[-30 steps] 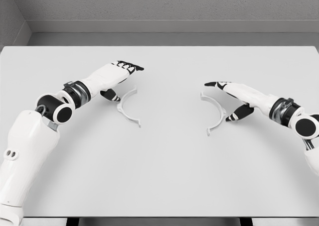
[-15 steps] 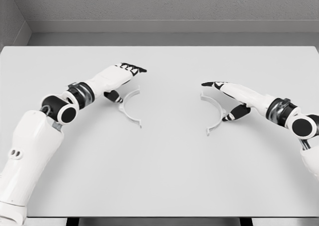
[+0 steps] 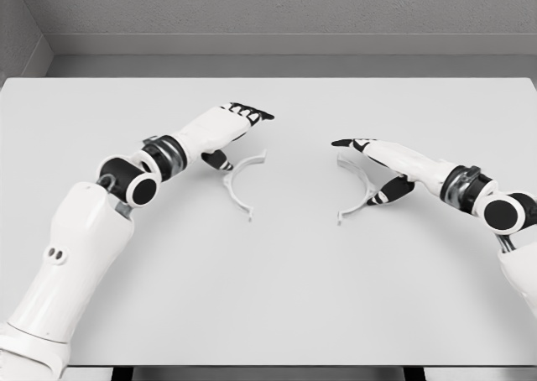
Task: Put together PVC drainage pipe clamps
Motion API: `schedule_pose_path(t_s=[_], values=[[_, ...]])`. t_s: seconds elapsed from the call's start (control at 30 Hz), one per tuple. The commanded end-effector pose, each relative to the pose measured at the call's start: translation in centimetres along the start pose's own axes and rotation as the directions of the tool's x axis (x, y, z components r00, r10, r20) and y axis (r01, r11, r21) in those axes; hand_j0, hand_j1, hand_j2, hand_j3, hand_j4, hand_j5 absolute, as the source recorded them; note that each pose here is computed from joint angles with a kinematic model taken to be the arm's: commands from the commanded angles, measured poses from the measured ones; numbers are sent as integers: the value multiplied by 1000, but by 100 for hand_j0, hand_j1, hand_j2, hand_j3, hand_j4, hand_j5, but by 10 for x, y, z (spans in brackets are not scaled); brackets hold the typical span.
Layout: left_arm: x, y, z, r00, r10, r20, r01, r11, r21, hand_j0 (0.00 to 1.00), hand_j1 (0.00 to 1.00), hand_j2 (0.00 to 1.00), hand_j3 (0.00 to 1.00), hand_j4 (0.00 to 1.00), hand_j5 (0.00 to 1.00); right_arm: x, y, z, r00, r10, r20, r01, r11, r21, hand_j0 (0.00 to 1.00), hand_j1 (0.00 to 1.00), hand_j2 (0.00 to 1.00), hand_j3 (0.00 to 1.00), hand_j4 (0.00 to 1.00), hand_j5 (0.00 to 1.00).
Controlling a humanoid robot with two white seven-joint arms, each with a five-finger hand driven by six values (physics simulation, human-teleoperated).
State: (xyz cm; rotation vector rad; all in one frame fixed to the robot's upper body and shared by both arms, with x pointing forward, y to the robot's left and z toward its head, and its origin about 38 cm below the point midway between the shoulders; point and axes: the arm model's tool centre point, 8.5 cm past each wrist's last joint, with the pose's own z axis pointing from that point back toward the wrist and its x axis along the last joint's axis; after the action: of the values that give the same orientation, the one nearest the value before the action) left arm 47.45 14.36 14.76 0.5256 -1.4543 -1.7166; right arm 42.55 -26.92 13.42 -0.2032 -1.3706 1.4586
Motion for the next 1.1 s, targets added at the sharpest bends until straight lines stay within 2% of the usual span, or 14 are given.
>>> schedule_pose_path(t_s=[0.0,0.07,0.13,0.17,0.3,0.4,0.6,0.73,0.93,1.07], values=[[-2,3,0,1000,2,-7,-2,1000,7,100,100,100,100,100,100,1,1,-1,1000,-3,5,3,1000,3,100,100,100,100,100,100],[-4,9,1,1000,0,-9,0,1000,19,100,100,100,100,100,100,1,1,-1,1000,-3,5,3,1000,3,100,100,100,100,100,100],[-18,11,10,999,19,-43,-18,999,37,100,100,100,100,100,100,1,1,-1,1000,-3,5,3,1000,3,100,100,100,100,100,100],[-28,10,16,998,20,-62,-18,999,35,100,100,100,100,100,100,2,1,-1,1000,-4,7,4,1000,2,100,100,100,100,100,100],[-35,8,22,997,19,-72,-18,1000,24,100,100,100,100,100,100,5,0,-1,1000,1,15,-1,1000,-2,100,100,100,100,100,100],[-34,6,26,998,14,-66,-13,1000,24,100,100,100,100,100,100,9,4,-6,1000,-6,27,6,1000,3,100,100,100,100,100,100],[-17,-3,31,1000,2,-28,-1,1000,20,100,100,100,100,100,100,11,5,-8,999,-10,33,10,1000,2,100,100,100,100,100,100],[-11,0,31,1000,-8,-12,8,1000,29,100,100,100,100,100,100,13,5,-8,999,-10,38,10,1000,0,100,100,100,100,100,100],[-11,-6,32,1000,1,-15,-1,1000,19,100,100,100,100,100,100,10,9,-6,999,-11,36,11,1000,14,100,100,100,100,100,100],[-8,-8,29,1000,3,-11,-3,1000,14,100,100,100,100,100,100,5,4,2,1000,9,19,-9,1000,20,100,100,100,100,100,100]])
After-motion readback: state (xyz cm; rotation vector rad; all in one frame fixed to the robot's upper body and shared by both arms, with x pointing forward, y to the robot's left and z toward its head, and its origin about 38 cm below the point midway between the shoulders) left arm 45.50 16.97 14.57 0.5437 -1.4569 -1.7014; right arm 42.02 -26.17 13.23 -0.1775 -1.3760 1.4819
